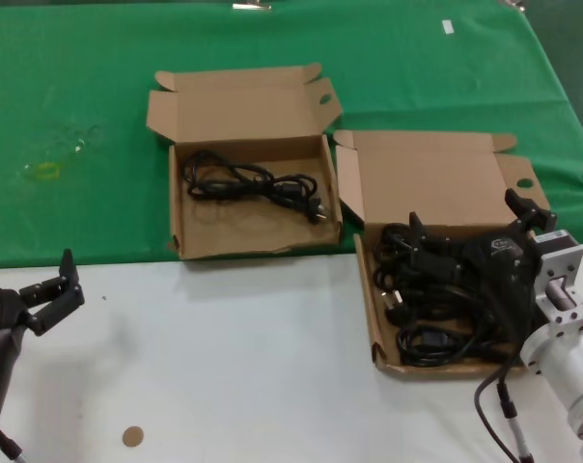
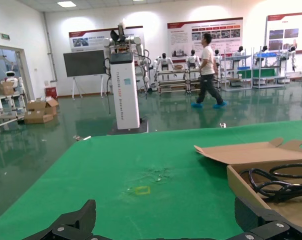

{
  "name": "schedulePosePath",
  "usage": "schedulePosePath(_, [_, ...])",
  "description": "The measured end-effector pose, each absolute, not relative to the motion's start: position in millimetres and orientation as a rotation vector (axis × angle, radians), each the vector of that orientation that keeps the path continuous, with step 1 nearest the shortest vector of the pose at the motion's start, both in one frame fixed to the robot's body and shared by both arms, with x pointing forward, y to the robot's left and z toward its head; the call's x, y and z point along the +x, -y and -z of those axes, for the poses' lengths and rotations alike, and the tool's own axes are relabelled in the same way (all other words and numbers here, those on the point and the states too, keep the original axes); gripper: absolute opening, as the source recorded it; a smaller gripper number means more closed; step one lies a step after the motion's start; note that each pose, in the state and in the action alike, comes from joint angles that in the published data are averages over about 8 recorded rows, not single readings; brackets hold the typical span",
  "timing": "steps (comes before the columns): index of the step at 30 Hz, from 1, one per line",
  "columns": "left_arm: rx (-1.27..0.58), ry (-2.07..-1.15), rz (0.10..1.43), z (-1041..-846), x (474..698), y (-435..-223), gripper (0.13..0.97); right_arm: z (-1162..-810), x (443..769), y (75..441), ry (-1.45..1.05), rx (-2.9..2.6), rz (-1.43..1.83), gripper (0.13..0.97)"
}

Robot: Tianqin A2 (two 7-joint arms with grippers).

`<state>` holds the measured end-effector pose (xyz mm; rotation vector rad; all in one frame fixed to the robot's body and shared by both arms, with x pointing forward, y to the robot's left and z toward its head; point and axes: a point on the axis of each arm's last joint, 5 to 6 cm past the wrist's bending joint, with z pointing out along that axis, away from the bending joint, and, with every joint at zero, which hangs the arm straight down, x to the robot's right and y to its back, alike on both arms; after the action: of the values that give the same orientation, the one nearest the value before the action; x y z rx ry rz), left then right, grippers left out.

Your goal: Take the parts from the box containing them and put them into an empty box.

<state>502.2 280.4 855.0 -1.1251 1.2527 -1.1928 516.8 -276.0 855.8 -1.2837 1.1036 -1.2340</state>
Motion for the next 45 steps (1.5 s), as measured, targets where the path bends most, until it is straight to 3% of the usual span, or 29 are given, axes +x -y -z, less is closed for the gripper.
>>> schedulePosePath(45, [-1.125,-1.253,1.193,-855.0,502.2,-280.4,0.966,-855.8,516.8,276.0,-1.104,-1.284,1.234,0.966])
